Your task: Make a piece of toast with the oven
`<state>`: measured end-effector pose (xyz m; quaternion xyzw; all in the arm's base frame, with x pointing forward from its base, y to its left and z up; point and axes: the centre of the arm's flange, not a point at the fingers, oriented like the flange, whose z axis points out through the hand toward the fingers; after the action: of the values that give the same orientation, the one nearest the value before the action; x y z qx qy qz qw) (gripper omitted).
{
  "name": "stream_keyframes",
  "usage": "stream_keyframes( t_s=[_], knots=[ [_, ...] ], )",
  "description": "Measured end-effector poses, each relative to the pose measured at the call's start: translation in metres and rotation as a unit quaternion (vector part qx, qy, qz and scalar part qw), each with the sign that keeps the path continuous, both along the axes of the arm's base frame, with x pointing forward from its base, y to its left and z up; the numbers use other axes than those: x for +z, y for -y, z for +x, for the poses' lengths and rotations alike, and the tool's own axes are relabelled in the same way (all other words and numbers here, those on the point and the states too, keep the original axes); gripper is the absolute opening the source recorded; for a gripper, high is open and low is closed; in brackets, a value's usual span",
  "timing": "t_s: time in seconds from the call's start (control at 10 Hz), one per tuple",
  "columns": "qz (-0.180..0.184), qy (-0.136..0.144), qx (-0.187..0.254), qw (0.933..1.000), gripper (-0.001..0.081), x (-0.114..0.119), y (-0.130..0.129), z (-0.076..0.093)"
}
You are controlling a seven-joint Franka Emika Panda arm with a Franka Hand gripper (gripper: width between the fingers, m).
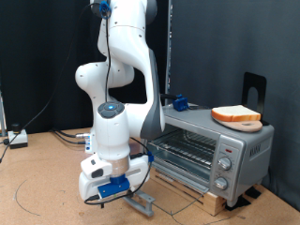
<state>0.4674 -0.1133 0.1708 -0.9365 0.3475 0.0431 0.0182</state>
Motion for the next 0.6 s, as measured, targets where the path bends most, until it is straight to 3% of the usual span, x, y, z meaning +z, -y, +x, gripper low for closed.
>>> stream_keyframes(
  t_s=[0.6],
  knots=[
    [-0.012,0.019,0.029,0.9993,0.0809,0.006,0.045,-0.021]
  ],
)
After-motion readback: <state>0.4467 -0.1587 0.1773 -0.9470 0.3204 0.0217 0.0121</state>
